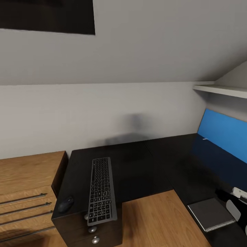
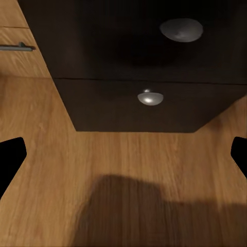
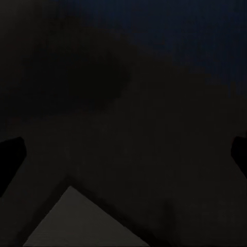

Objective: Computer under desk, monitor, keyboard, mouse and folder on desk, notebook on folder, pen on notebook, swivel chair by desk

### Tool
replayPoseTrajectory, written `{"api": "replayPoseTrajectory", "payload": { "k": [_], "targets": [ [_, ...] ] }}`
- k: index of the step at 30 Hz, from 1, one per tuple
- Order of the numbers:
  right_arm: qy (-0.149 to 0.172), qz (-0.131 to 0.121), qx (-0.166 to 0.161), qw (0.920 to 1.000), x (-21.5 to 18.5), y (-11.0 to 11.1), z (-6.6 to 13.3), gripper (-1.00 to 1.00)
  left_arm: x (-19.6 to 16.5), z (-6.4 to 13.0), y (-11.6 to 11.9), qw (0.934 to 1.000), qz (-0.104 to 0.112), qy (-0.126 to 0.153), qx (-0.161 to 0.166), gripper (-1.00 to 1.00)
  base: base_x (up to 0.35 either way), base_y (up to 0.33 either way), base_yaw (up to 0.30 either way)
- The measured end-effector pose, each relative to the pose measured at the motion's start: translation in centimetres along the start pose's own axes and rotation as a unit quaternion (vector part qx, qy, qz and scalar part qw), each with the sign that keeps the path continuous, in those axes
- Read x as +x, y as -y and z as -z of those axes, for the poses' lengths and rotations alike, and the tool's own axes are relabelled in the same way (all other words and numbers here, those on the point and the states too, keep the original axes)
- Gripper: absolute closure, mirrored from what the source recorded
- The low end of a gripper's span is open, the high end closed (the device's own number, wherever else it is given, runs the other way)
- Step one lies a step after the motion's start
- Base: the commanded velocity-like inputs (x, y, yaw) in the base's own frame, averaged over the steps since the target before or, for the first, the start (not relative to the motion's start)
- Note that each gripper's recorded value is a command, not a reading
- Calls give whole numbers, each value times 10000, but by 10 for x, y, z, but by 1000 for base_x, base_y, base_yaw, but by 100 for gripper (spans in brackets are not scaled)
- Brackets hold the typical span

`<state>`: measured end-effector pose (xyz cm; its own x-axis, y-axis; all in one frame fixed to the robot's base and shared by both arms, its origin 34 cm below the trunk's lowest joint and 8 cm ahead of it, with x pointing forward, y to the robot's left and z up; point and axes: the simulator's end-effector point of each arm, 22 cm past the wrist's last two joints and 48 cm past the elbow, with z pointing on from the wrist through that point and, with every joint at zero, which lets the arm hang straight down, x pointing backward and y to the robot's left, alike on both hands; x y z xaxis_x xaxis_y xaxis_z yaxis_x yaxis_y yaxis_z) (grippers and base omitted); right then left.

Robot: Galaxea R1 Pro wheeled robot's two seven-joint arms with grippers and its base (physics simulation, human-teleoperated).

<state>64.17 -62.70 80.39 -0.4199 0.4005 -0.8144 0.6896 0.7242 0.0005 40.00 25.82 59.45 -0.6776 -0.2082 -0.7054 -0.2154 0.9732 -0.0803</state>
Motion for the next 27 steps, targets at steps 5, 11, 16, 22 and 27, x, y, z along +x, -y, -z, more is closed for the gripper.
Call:
{"api": "replayPoseTrajectory", "payload": {
  "k": [5,11,16,22,27],
  "targets": [
    [-289,-69,-49,9995,16,-2,-4,-100,4,-5,0,10000,4,17,-2,-100,0,0,0],
    [-346,-206,-143,9991,25,-8,-9,-100,10,-11,0,10000,-2,15,2,-100,0,0,0],
    [-358,-229,-202,9989,32,-11,-13,-100,15,-17,0,10000,-3,19,9,-100,0,0,0],
    [-361,-237,-225,9988,38,-13,-18,-100,20,-22,1,10000,4,19,15,-100,0,0,0],
    [-355,-232,-233,9988,37,-14,-18,-100,20,-22,3,10000,10,20,33,-100,0,0,0]
  ]
}}
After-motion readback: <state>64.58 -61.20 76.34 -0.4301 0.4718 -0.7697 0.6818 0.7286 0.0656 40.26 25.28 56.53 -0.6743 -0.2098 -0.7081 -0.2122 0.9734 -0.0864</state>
